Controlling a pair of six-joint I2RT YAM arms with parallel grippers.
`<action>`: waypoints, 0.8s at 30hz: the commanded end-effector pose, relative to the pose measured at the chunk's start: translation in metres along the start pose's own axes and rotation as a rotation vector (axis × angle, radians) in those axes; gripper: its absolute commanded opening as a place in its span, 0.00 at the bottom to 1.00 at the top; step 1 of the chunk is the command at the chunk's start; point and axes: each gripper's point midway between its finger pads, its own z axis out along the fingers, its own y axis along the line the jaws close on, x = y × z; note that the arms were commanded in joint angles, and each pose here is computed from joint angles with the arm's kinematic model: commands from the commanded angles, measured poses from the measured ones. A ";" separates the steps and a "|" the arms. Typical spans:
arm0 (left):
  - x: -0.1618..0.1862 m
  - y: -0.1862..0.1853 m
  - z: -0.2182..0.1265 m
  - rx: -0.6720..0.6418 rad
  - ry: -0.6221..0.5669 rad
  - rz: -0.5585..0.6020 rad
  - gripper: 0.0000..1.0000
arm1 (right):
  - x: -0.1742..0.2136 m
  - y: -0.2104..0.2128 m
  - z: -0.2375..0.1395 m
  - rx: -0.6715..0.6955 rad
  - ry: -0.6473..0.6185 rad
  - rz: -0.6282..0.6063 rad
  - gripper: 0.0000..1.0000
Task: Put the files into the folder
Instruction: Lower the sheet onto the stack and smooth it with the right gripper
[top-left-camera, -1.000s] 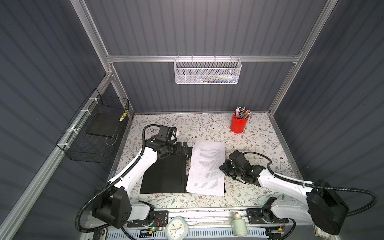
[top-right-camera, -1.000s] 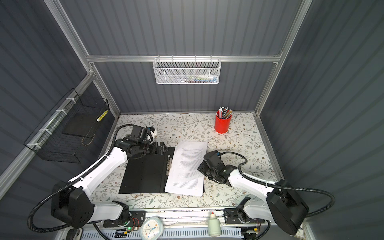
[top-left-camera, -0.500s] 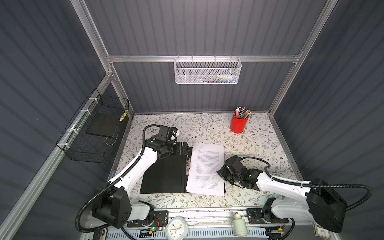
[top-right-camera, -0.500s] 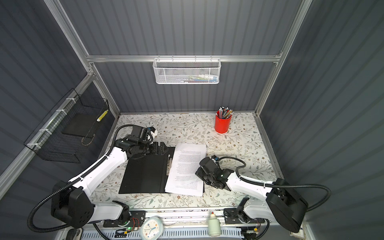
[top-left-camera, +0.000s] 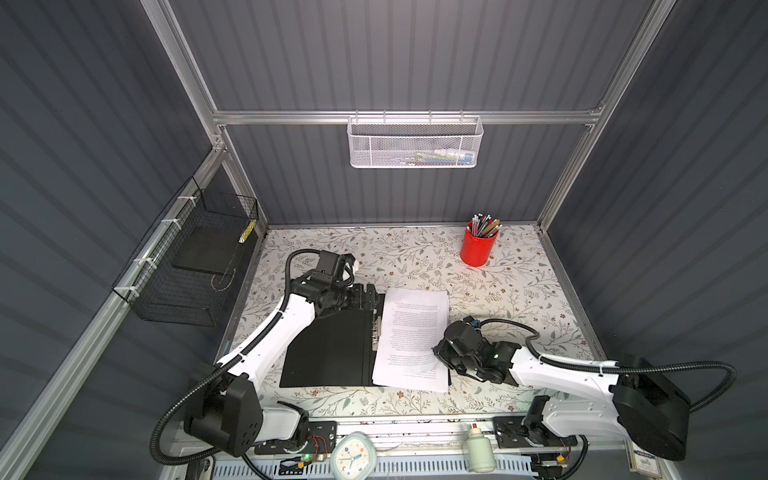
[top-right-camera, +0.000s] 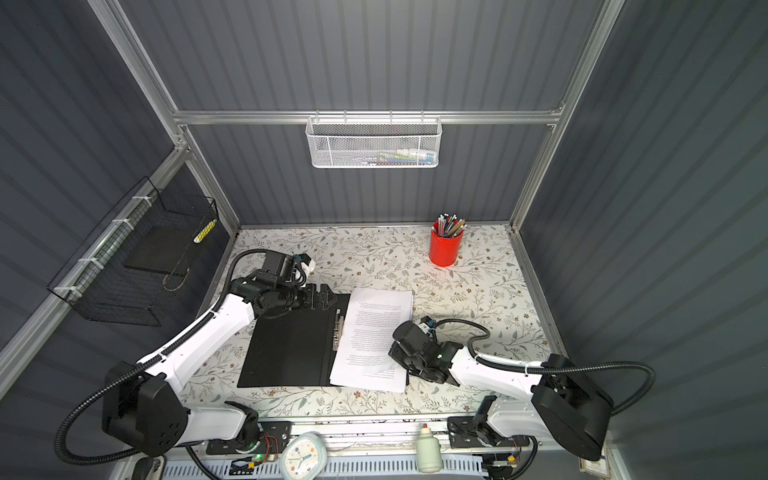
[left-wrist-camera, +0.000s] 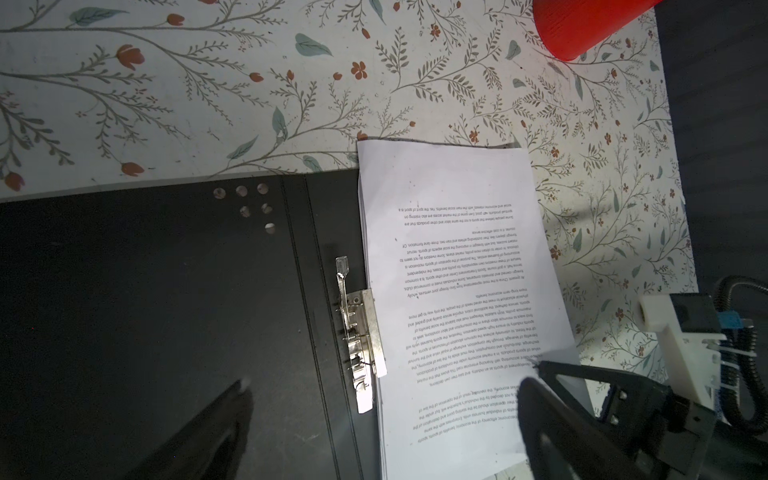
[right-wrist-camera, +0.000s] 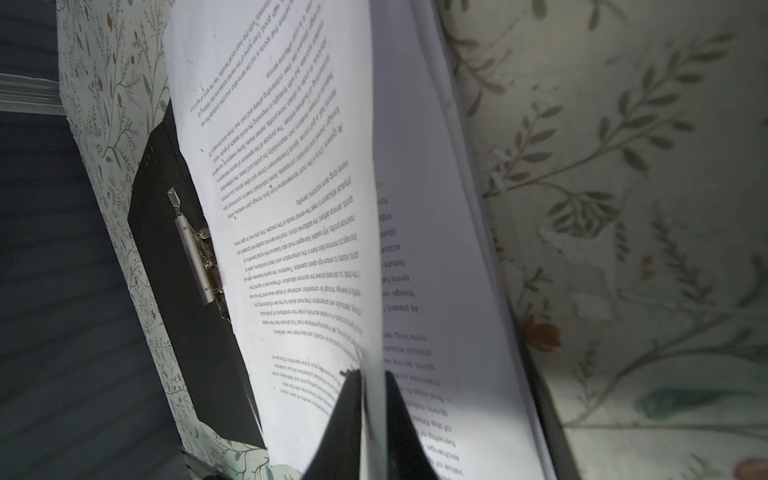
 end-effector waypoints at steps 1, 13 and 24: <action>0.006 0.000 -0.004 0.011 0.014 0.014 1.00 | 0.000 -0.012 0.003 0.037 -0.019 0.011 0.26; 0.006 0.001 -0.004 0.003 0.014 0.010 1.00 | -0.010 -0.029 -0.017 0.162 -0.084 -0.054 0.82; 0.016 0.004 0.007 0.013 0.061 -0.026 1.00 | -0.084 0.010 -0.023 -0.024 -0.048 -0.273 0.93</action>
